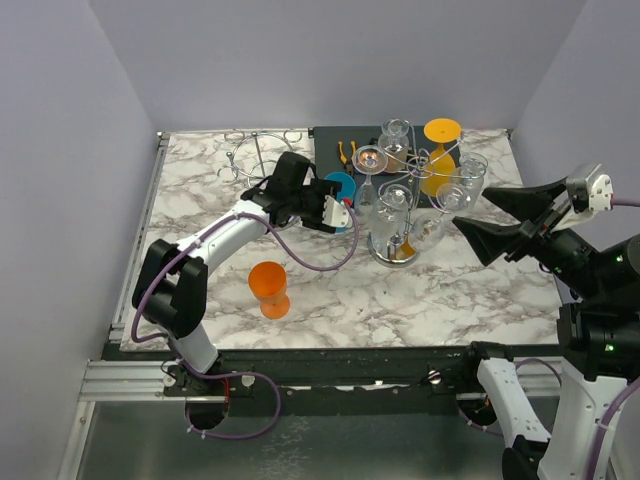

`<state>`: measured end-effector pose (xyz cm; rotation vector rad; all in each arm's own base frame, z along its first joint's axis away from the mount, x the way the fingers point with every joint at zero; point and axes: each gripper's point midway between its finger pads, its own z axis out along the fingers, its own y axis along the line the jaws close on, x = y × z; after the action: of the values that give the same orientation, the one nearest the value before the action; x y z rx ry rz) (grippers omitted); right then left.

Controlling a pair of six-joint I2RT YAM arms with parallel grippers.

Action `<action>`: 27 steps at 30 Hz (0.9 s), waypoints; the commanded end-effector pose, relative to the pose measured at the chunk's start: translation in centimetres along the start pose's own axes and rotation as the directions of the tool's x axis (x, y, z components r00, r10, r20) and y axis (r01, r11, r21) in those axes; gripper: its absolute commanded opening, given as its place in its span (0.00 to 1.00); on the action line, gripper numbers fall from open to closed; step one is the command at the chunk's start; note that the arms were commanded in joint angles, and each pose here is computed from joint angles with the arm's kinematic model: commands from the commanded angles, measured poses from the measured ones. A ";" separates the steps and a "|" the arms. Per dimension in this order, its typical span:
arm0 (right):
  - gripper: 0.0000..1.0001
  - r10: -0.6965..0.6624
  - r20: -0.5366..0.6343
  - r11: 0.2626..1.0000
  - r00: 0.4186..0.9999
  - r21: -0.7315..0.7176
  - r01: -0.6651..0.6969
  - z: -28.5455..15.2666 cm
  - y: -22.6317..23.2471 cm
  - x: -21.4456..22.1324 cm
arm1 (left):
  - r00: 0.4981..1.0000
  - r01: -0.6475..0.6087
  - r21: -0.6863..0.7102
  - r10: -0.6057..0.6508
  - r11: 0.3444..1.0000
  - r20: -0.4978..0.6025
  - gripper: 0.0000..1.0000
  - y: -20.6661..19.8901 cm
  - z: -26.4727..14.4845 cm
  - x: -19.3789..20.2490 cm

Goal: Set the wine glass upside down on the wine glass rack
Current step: Pick up the wine glass at the center of the board.

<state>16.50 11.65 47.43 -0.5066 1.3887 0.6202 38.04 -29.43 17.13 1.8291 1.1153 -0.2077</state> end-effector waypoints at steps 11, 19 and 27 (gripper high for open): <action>0.73 0.075 -0.038 0.995 0.996 -0.066 -0.078 1.4 -0.6 2.0 | 1.000 0.013 0.124 -0.013 0.992 -0.006 0.43 -3.6 -2.2 -1.4; 0.70 0.080 -0.046 0.994 0.996 -0.068 -0.083 1.4 -0.6 2.3 | 0.998 0.041 0.187 -0.031 0.981 -0.058 0.26 -6.8 -2.2 -1.0; 0.65 0.127 -0.075 0.988 0.989 -0.075 -0.133 1.8 -0.8 2.6 | 0.992 0.079 0.143 -0.063 0.987 -0.112 0.00 -6.7 -3.6 -1.4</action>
<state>18.31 12.15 45.38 -0.5057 1.4456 0.7172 31.96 -27.59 13.84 1.9842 1.2275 -0.2822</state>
